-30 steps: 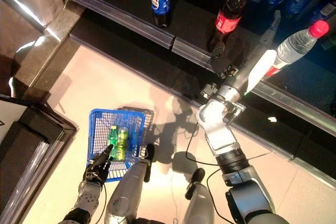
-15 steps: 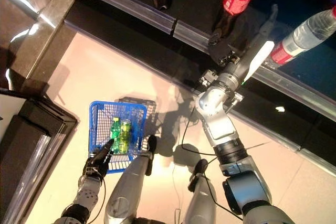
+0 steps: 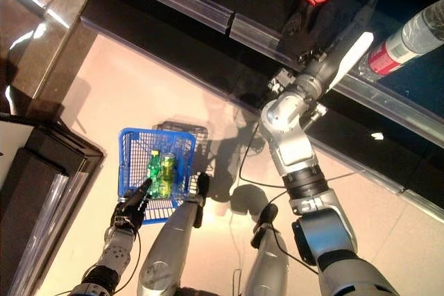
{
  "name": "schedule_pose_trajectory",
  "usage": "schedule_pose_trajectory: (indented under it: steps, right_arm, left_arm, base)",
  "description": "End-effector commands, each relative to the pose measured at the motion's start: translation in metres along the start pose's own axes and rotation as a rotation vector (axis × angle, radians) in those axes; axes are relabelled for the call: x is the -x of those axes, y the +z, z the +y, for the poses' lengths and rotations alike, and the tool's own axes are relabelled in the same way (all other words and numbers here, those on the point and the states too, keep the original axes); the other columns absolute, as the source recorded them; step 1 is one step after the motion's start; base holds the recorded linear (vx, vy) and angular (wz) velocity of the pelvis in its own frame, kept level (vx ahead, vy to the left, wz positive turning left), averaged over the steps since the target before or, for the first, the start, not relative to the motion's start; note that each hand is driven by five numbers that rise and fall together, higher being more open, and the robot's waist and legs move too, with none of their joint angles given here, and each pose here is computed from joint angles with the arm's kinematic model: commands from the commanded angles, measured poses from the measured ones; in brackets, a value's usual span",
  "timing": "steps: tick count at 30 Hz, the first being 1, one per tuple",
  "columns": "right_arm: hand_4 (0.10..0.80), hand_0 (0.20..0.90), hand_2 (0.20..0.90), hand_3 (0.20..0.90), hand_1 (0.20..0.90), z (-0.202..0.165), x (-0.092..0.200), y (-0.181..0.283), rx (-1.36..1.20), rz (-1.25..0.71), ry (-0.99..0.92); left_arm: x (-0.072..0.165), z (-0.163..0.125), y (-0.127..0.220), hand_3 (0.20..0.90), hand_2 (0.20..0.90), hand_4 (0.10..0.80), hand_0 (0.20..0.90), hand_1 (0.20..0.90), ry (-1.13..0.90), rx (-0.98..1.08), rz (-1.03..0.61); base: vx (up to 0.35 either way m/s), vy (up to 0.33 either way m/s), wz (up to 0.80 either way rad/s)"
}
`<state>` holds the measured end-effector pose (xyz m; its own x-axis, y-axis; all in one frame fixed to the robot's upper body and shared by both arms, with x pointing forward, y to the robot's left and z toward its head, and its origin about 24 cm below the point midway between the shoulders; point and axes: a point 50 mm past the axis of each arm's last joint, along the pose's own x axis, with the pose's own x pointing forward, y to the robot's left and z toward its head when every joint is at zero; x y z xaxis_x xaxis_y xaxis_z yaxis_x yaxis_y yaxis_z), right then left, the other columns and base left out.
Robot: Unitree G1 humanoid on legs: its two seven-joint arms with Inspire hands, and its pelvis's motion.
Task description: Pick up the drink and place into the basket.
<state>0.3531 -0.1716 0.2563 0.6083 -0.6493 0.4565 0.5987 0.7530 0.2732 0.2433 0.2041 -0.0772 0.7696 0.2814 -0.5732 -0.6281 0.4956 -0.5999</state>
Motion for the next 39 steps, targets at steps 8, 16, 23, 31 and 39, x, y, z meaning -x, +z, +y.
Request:
schedule_pose_trajectory:
  steps: [8, 16, 23, 31, 39]
  right_arm:
    - [0.800, 0.900, 0.900, 0.900, 0.900, 0.014, -0.027, 0.069, -0.305, -0.110, 0.103]
    - [0.800, 0.900, 0.900, 0.900, 0.900, 0.022, -0.039, 0.078, -0.337, -0.070, 0.173]
    - [0.800, 0.900, 0.900, 0.900, 0.900, 0.016, -0.057, 0.090, -0.376, -0.065, 0.127]
    - [0.800, 0.900, 0.900, 0.900, 0.900, 0.014, -0.073, 0.103, -0.310, -0.094, 0.076]
    - [0.100, 0.300, 0.300, 0.200, 0.300, 0.016, -0.084, 0.113, -0.259, -0.104, 0.074]
  left_arm:
    - [0.012, 0.039, 0.012, 0.200, 0.300, 0.100, 0.300, 0.300, 0.074, -0.137, -0.044]
    - [0.012, 0.039, 0.016, 0.200, 0.300, 0.100, 0.300, 0.300, 0.069, -0.149, -0.053]
    - [0.012, 0.041, 0.026, 0.200, 0.300, 0.100, 0.300, 0.300, 0.067, -0.170, -0.067]
    - [0.013, 0.042, 0.030, 0.200, 0.300, 0.100, 0.300, 0.300, 0.063, -0.179, -0.066]
    - [0.014, 0.049, 0.036, 0.200, 0.300, 0.100, 0.300, 0.300, 0.070, -0.188, -0.072]
  base:
    - [0.010, 0.006, 0.00]
    - [0.013, -0.002, 0.00]
    - [0.005, -0.009, 0.02]
    - [0.017, 0.000, 0.02]
    - [0.027, -0.003, 0.02]
